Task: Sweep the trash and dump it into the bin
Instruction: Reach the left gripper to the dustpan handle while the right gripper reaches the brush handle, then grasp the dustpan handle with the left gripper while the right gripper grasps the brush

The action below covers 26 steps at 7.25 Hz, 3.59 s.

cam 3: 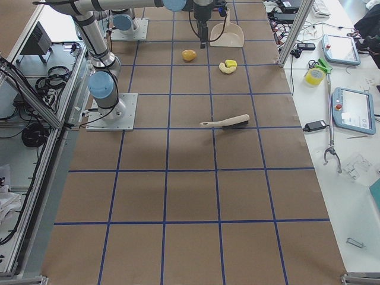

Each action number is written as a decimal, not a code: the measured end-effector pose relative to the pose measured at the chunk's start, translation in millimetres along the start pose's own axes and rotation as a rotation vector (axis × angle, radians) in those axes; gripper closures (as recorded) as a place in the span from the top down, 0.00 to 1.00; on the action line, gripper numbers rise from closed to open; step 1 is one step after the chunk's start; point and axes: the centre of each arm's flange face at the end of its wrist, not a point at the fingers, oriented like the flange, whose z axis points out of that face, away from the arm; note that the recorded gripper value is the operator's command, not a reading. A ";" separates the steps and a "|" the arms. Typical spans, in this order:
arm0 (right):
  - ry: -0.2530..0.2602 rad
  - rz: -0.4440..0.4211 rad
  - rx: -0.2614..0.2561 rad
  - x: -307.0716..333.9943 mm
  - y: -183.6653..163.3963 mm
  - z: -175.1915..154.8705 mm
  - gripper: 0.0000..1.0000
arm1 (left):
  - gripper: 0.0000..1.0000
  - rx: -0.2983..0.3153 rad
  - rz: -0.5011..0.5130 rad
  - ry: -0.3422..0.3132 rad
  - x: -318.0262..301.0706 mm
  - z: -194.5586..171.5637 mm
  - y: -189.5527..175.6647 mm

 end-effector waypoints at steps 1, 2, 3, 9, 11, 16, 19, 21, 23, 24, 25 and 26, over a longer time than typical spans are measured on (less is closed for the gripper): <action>0.010 -0.056 -0.018 22.2 -1.5 8.7 1.00 | 1.00 0.008 -0.032 -0.002 -0.6 -0.3 -1.2; 0.003 -0.100 -0.045 50.0 -0.6 23.6 1.00 | 1.00 0.017 -0.134 -0.008 -1.6 -1.4 -2.3; -0.019 -0.132 -0.071 79.4 2.3 43.5 1.00 | 1.00 0.020 -0.292 -0.042 -5.6 3.1 -4.2; -0.069 -0.287 -0.074 195.4 0.2 166.1 1.00 | 1.00 0.160 -0.918 -0.078 -18.5 26.4 -38.7; -0.046 -0.319 -0.046 216.3 -26.6 217.9 1.00 | 1.00 0.228 -1.024 -0.056 -22.9 57.5 -73.0; -0.083 -0.368 -0.110 216.8 -34.5 299.2 0.86 | 1.00 0.288 -1.225 -0.106 -54.4 136.3 -135.9; -0.072 -0.368 -0.116 217.2 -33.2 301.6 0.67 | 0.99 0.264 -1.390 -0.118 -70.0 181.7 -153.6; -0.070 -0.363 -0.117 217.4 -33.1 301.8 0.54 | 0.99 0.242 -1.456 -0.135 -71.9 206.8 -158.9; -0.070 -0.360 -0.117 217.4 -33.1 301.9 0.32 | 0.99 0.225 -1.482 -0.151 -73.3 224.2 -161.6; -0.070 -0.359 -0.117 217.4 -33.1 301.9 0.23 | 0.99 0.221 -1.485 -0.156 -74.1 230.5 -163.7; -0.069 -0.356 -0.117 217.5 -33.2 301.7 0.14 | 0.99 0.224 -1.488 -0.155 -75.1 234.7 -169.0; -0.069 -0.345 -0.117 217.4 -33.0 300.6 0.13 | 0.99 0.229 -1.487 -0.152 -76.4 236.9 -175.4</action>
